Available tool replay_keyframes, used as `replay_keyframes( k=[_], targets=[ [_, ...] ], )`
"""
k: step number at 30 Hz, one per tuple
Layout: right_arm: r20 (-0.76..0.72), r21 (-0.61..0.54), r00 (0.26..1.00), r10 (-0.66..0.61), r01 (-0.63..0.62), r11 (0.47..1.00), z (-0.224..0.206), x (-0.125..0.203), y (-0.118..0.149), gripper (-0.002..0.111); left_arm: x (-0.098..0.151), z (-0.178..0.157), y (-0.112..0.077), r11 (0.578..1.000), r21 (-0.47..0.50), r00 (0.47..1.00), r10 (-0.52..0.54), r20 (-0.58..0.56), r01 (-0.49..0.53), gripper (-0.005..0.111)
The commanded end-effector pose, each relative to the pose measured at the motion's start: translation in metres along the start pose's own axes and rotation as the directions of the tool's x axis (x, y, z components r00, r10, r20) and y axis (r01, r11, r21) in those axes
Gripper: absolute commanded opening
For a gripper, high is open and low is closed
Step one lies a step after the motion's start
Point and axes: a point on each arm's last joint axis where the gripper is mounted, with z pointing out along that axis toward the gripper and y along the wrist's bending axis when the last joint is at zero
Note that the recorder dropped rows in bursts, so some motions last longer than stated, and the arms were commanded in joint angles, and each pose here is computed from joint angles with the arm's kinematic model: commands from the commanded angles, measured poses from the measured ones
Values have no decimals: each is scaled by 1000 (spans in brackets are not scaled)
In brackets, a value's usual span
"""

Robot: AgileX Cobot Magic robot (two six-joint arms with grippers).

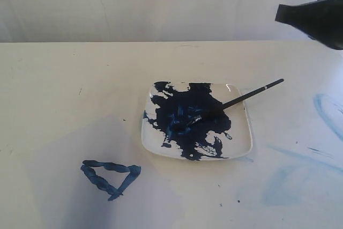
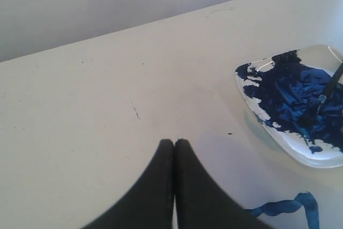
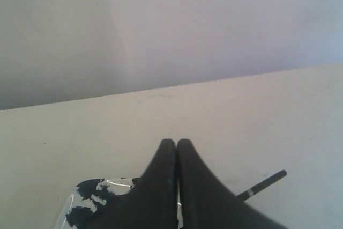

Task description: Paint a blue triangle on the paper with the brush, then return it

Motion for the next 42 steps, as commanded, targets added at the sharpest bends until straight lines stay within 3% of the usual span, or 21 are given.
replay_keyframes(
  k=[1, 3, 5, 8, 25, 33, 42],
  targets=[
    [71, -15, 994, -79, 80, 997, -24, -9, 2, 0, 4, -1, -2, 1000, 10, 1000, 8, -19, -8, 0],
    [85, -86, 990, -113, 120, 989, -29, -10, 8, 0, 3, -1, -2, 1000, 17, 1000, -1, -15, 1, 0],
    [96, -208, 957, -272, 287, 935, -30, -5, 20, 0, 4, -1, -2, 1000, 14, 1000, 7, -20, -7, 0],
    [104, -302, 941, -321, 338, 891, -32, -1, 28, 0, 4, -1, -2, 1000, 13, 1000, 11, -23, -11, 0],
    [103, -281, 941, -322, 338, 898, -32, -2, 27, 0, 3, -2, -1, 1000, -3, 1000, 22, -17, -22, 0],
    [103, -277, 942, -320, 336, 900, -32, -2, 26, 0, -8, -59, -30, 988, -83, 971, 144, 189, -130, 0],
    [103, -279, 942, -320, 336, 899, -32, -2, 26, 0, 2, -136, -76, 944, -223, 839, 320, 439, -243, 0]
  ],
)
